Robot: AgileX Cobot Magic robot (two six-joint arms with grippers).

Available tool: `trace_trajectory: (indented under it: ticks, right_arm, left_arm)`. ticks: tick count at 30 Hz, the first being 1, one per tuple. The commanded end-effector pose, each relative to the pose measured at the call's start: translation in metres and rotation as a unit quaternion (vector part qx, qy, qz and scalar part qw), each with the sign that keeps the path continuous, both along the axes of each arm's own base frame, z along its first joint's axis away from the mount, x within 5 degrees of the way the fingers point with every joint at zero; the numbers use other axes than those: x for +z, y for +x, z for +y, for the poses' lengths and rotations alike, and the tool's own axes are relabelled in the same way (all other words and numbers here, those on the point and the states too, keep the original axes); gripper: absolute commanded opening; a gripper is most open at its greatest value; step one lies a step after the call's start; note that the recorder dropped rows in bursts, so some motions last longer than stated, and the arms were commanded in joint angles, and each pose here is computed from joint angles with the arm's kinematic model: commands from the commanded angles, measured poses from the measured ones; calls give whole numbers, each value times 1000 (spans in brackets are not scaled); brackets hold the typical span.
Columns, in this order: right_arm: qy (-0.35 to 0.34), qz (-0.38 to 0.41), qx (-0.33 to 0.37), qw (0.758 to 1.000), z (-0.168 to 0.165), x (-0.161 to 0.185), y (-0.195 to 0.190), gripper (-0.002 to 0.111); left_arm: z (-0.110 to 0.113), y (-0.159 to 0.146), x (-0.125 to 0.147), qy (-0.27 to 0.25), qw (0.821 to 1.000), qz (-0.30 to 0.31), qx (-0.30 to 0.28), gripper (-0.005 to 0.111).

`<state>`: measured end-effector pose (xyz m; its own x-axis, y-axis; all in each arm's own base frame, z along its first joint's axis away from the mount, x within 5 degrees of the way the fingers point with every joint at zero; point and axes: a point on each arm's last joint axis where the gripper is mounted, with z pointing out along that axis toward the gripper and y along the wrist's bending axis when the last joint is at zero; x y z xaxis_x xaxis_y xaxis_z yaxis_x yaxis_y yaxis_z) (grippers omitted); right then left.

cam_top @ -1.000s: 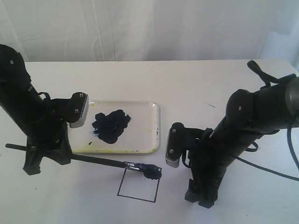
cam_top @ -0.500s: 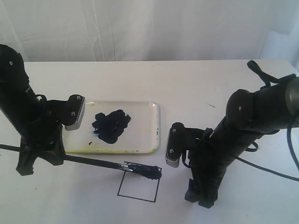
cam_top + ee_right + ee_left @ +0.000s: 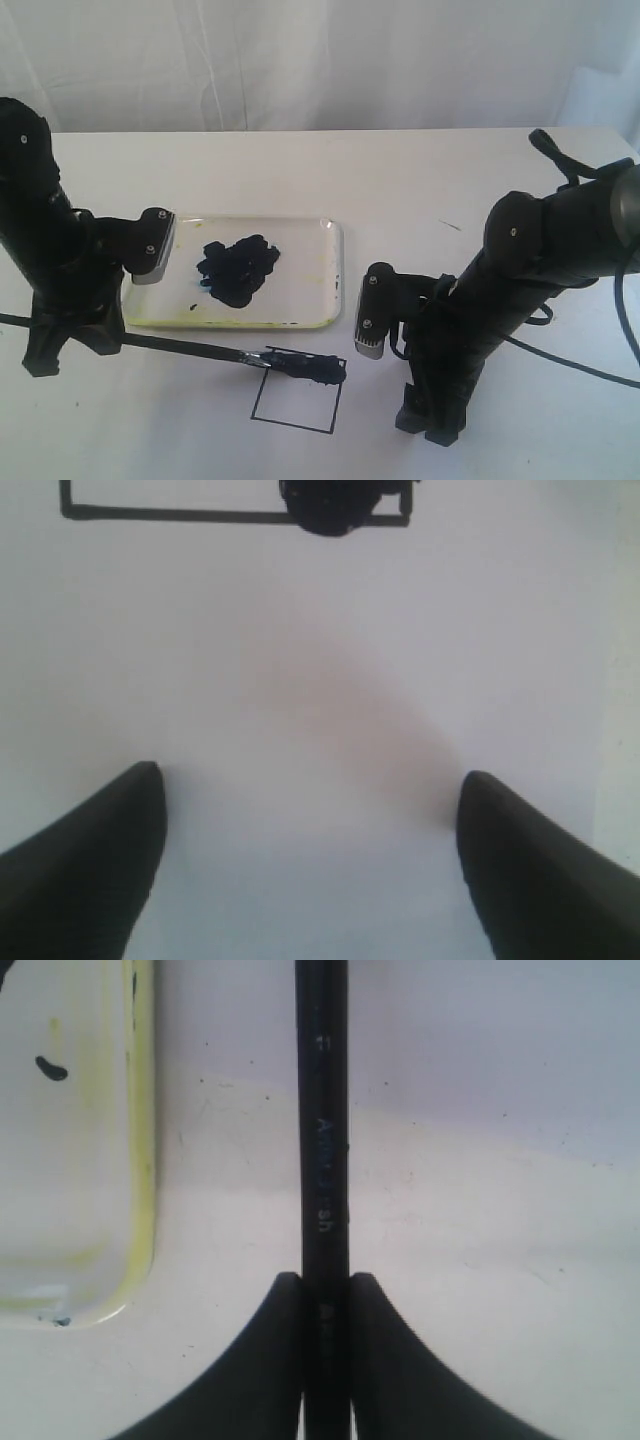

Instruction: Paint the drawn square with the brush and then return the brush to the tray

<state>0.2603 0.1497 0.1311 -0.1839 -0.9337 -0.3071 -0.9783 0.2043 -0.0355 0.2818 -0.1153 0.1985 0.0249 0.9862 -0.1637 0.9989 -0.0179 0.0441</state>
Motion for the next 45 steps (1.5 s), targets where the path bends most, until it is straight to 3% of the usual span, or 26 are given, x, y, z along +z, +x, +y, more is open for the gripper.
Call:
trace_trajectory:
  ticks: [1,15,25,45]
  right_arm:
    - [-7,-11,5,1000,0,-4,2,74]
    - [-7,-11,5,1000,0,-4,2,74]
    - [-7,-11,5,1000,0,-4,2,74]
    - [-6,-12,5,1000,0,-4,2,74]
  left_arm:
    - [1,-5,1,8,1000,12,3,0]
    - [5,-4,2,28,999,6,18,0]
    - [5,-6,17,13,999,-28,21,0]
    - [4,-15,30,-11,1000,-18,16,0]
